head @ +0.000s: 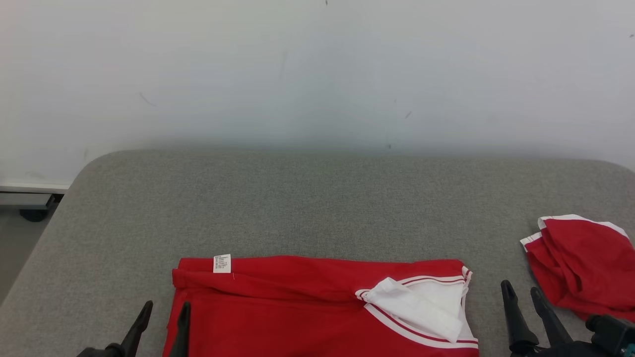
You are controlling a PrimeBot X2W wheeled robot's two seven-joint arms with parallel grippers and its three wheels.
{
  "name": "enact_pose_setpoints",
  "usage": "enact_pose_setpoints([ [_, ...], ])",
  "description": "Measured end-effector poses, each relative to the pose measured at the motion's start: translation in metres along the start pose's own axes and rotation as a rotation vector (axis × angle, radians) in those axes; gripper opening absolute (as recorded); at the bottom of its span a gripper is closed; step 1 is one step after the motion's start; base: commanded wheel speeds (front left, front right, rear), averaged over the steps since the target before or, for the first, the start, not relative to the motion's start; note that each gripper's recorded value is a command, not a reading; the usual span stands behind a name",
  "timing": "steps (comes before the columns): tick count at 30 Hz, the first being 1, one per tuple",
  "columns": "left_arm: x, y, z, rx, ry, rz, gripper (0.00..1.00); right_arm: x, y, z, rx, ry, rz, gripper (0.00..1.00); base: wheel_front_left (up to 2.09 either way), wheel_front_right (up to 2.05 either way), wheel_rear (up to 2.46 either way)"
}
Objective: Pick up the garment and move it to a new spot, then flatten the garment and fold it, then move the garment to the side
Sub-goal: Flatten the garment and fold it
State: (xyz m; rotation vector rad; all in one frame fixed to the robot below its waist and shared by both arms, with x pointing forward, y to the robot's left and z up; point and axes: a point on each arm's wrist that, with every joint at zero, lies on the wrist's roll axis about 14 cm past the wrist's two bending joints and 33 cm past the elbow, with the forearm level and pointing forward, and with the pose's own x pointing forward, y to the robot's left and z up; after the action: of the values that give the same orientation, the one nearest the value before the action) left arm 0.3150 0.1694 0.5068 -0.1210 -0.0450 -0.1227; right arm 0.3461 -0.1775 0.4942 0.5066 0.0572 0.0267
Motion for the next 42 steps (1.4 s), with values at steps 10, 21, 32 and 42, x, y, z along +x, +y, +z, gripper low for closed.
enact_pose_setpoints([
  [10,0.003,-0.005,0.008,-0.002,-0.003,-0.018,1.0,0.0,-0.005,-0.004,0.009,-0.002,-0.004,1.0,0.0,0.0,0.0],
  [21,0.002,-0.009,0.011,-0.004,0.01,-0.026,1.0,0.008,-0.002,-0.026,0.003,0.096,-0.008,1.0,0.0,0.0,0.0],
  [32,0.0,-0.01,0.007,0.0,0.042,-0.021,1.0,0.026,-0.024,-0.07,-0.142,0.391,-0.125,1.0,0.0,0.0,0.0],
  [42,-0.003,-0.002,0.002,-0.001,0.072,0.004,1.0,0.034,-0.002,-0.106,-0.145,0.595,-0.095,1.0,0.0,0.0,0.0],
])
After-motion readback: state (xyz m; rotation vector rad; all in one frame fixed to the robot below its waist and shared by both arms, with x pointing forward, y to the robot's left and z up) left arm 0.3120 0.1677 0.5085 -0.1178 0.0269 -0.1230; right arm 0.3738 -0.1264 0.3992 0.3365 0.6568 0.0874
